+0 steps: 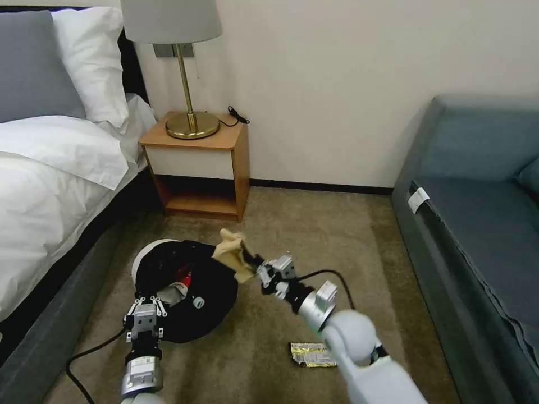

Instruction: Pick up the trash bin, then pick up the garbage on the floor and place it into the trash bin.

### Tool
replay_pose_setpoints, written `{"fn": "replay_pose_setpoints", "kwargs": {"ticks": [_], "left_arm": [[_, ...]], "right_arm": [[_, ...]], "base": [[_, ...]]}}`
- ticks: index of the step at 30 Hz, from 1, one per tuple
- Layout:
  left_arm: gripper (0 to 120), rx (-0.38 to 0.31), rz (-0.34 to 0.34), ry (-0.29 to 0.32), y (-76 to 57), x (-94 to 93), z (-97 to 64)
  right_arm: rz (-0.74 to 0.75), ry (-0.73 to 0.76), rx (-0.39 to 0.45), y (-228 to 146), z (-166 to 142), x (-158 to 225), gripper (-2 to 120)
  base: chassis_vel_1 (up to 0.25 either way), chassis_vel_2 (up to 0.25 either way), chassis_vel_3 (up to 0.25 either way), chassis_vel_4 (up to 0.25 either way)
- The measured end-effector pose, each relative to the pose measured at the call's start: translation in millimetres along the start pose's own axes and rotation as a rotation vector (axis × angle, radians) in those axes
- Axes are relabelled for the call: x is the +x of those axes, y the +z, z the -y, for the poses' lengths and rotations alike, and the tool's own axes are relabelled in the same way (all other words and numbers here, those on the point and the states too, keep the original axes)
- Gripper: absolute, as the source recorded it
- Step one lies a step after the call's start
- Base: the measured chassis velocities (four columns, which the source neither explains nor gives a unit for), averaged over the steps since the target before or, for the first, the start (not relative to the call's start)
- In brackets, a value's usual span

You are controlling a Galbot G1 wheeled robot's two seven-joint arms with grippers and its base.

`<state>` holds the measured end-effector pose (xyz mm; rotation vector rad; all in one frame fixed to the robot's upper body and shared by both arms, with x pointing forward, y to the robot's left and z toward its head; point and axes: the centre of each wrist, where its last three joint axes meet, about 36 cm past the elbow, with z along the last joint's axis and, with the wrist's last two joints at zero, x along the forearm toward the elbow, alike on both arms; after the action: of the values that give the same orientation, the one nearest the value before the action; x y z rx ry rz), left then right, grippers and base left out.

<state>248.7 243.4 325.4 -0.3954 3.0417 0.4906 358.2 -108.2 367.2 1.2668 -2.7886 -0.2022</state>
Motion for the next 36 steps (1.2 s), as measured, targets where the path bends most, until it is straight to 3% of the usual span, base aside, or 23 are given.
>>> {"fn": "replay_pose_setpoints", "kwargs": {"ticks": [6, 17, 21, 27, 36], "left_arm": [[2, 0.016, -0.015, 0.005, 0.1, 12.0, 4.2], [2, 0.052, -0.009, -0.003, -7.1, 12.2, 11.4], [2, 0.062, -0.006, -0.006, -9.6, 8.4, 12.9], [2, 0.073, -0.006, -0.016, -12.2, -1.0, 14.7], [2, 0.098, -0.021, -0.018, -15.9, -8.9, 28.9]], "right_arm": [[-0.006, 0.000, -0.040, 17.8, -25.3, -11.8, 0], [-0.033, 0.008, -0.053, 33.3, -27.9, -22.6, 0], [-0.054, -0.045, -0.009, 29.3, -22.6, -39.0, 0], [-0.101, -0.043, 0.074, 18.8, 26.8, -29.5, 0], [-0.133, -0.068, 0.127, 19.0, 54.9, -18.0, 0]], "base": [[0.000, 0.000, 0.000, 0.000], [0.000, 0.000, 0.000, 0.000], [0.000, 0.000, 0.000, 0.000], [0.000, 0.000, 0.000, 0.000], [0.000, 0.000, 0.000, 0.000]]}}
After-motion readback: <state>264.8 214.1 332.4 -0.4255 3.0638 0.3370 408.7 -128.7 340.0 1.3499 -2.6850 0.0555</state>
